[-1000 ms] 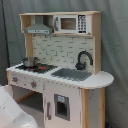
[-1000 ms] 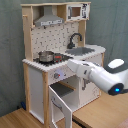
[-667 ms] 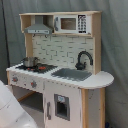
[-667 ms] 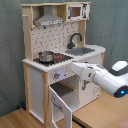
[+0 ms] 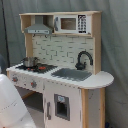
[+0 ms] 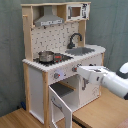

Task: Play with the kitchen

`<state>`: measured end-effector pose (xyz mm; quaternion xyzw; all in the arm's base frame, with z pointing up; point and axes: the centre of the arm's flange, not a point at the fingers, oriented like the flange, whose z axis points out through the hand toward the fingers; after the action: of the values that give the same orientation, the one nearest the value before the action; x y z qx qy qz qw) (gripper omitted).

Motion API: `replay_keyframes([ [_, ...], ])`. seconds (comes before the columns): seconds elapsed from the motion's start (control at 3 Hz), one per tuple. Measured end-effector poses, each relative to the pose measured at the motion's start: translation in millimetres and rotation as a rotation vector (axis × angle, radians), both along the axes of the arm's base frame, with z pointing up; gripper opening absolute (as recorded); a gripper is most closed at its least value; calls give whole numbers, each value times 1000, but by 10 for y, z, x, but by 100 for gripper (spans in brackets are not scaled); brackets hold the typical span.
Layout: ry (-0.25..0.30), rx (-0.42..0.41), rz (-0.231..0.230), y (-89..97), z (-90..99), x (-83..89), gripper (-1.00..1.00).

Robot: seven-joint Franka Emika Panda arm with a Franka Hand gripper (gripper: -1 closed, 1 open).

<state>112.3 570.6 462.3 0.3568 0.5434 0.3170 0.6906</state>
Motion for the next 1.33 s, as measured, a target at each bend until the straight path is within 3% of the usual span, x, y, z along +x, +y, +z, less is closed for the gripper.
replay_keyframes([
  [0.33, 17, -21, 33, -115, -57, -141, 100],
  [0.67, 51, -42, 78, -245, -257, -300, 100],
  [1.33, 113, 34, 248, -86, -497, -538, 100],
])
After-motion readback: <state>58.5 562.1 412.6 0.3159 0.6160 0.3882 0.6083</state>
